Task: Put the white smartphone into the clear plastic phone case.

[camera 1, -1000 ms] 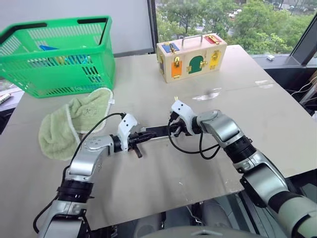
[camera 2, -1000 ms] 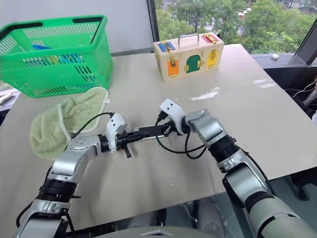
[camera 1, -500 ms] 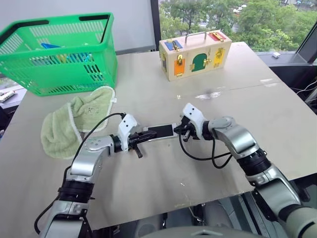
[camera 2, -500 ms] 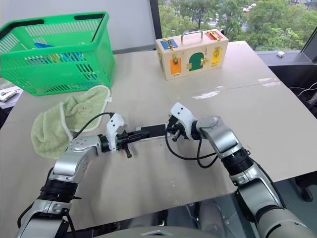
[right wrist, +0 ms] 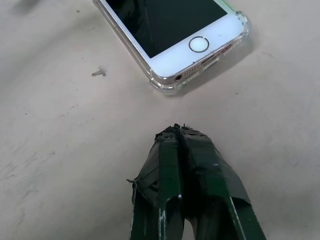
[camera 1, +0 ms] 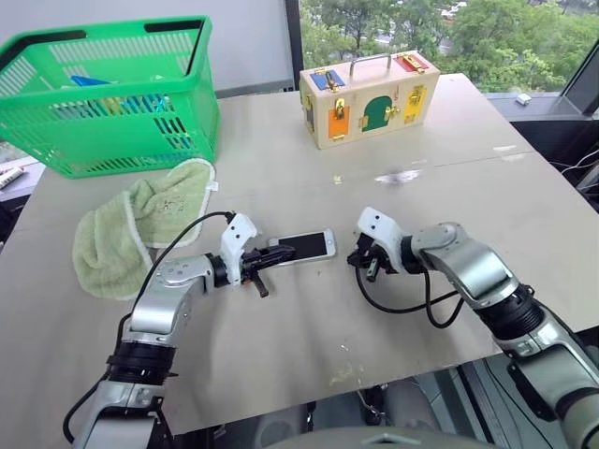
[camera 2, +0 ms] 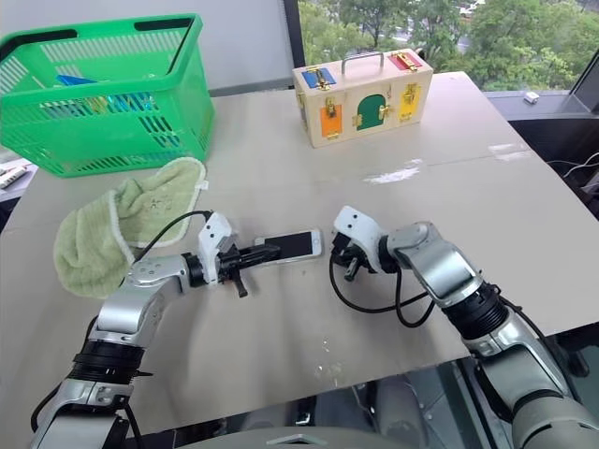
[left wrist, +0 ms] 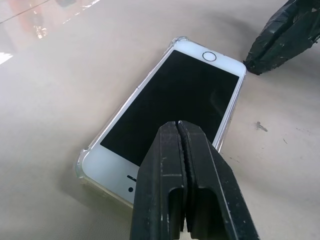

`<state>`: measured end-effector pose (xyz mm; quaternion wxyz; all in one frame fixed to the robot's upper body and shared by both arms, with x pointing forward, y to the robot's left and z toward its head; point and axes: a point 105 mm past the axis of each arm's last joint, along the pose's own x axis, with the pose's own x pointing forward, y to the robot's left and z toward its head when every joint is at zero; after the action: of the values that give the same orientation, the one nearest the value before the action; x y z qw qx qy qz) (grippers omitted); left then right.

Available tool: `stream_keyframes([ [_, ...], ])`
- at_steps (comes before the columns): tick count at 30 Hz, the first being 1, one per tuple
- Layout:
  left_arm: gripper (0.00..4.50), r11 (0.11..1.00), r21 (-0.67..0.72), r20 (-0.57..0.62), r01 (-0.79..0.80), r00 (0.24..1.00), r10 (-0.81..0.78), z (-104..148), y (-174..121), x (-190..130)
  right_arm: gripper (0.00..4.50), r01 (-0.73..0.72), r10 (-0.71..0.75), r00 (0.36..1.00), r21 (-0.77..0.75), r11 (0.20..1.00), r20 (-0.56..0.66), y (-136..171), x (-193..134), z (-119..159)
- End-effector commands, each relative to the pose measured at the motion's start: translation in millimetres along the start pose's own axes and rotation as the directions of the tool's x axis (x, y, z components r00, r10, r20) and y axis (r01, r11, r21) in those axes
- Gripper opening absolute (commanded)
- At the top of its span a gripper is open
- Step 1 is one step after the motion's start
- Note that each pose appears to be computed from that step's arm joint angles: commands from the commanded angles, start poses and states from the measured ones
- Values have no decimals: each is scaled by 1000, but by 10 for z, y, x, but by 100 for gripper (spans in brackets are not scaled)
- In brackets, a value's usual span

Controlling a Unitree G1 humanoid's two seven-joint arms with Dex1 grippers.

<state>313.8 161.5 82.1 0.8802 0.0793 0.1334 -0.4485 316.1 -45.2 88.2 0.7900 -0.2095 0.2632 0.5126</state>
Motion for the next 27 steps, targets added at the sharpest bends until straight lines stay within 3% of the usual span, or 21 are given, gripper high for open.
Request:
stream_keyframes([
  [1, 4, 1000, -11, -37, 0, 999, -1, -72, -15, -6, 0, -127, 119, 979, 38, 991, 168, 183, -23, 260],
  [5, 4, 1000, -9, -38, -3, 999, 2, -66, -14, -21, 0, -219, 187, 918, 53, 974, 351, 282, -171, 595],
  [8, 4, 1000, -8, -39, -6, 999, 6, -67, -18, -33, 0, -206, 168, 912, 64, 976, 374, 254, -155, 665],
  [16, 4, 1000, -9, -40, -11, 999, 11, -60, -30, -53, 0, -3, -9, 988, 76, 997, 157, -70, 235, 369],
  [22, 4, 1000, -13, -38, -15, 999, 15, -63, -48, -48, 0, -53, 59, 996, 94, 994, -62, 37, 418, 2],
  [27, 4, 1000, -16, -36, -17, 999, 17, -66, -66, -40, 0, -69, 83, 983, 95, 993, -164, 80, 488, -199],
])
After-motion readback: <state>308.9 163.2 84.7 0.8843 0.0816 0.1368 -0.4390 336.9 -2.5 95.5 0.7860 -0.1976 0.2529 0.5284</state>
